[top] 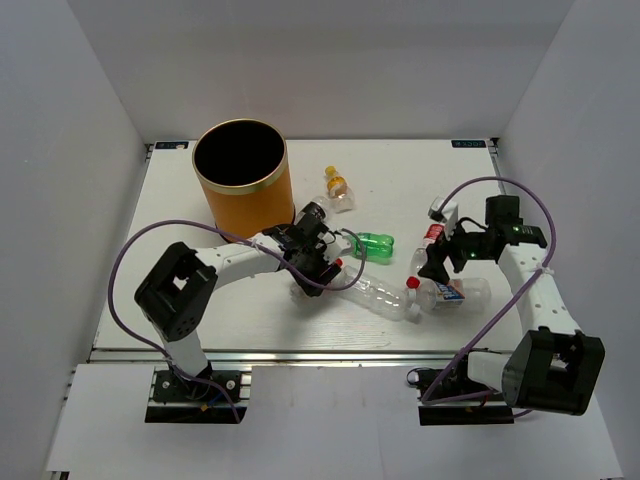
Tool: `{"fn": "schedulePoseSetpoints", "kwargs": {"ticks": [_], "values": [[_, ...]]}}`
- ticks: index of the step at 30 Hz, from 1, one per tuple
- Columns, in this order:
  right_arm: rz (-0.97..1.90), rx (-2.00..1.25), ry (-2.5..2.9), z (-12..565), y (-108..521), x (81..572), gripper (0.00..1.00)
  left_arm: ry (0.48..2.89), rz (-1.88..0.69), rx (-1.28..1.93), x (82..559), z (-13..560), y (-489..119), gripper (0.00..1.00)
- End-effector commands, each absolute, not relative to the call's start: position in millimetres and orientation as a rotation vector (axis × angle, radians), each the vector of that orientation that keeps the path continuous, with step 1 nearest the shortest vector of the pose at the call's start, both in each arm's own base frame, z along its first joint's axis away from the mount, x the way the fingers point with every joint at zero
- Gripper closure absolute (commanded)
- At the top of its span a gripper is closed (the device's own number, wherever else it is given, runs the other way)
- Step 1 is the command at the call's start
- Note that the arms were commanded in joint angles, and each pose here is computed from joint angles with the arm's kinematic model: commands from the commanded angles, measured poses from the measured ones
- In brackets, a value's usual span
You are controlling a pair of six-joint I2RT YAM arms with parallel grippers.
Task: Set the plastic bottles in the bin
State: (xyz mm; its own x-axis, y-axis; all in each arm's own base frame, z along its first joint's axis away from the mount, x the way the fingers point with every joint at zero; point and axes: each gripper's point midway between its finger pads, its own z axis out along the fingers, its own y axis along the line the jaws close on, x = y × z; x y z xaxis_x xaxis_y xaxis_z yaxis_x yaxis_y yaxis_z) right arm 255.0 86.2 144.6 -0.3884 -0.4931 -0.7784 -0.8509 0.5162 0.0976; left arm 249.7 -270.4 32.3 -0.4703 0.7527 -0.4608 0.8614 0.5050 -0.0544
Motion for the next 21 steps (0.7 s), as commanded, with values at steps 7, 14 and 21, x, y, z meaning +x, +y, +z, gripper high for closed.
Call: {"fn": "schedulePoseSetpoints", "kwargs": {"ticks": [7, 14, 21], "values": [[0.686, -1.367, 1.873, 162.9, 114.3, 216.2, 0.1, 2.094, -0.47, 1.144, 285.8, 179.5, -317.9, 0.87], [0.658, -1.298, 1.946, 155.1, 125.7, 232.9, 0.11, 1.803, -0.455, 0.841, 324.2, 354.0, -316.9, 0.89], [0.547, -1.28, 2.042, 149.8, 134.9, 253.5, 0.1, 1.823, 0.004, 0.258, 404.5, 382.4, -223.8, 0.85]]}}
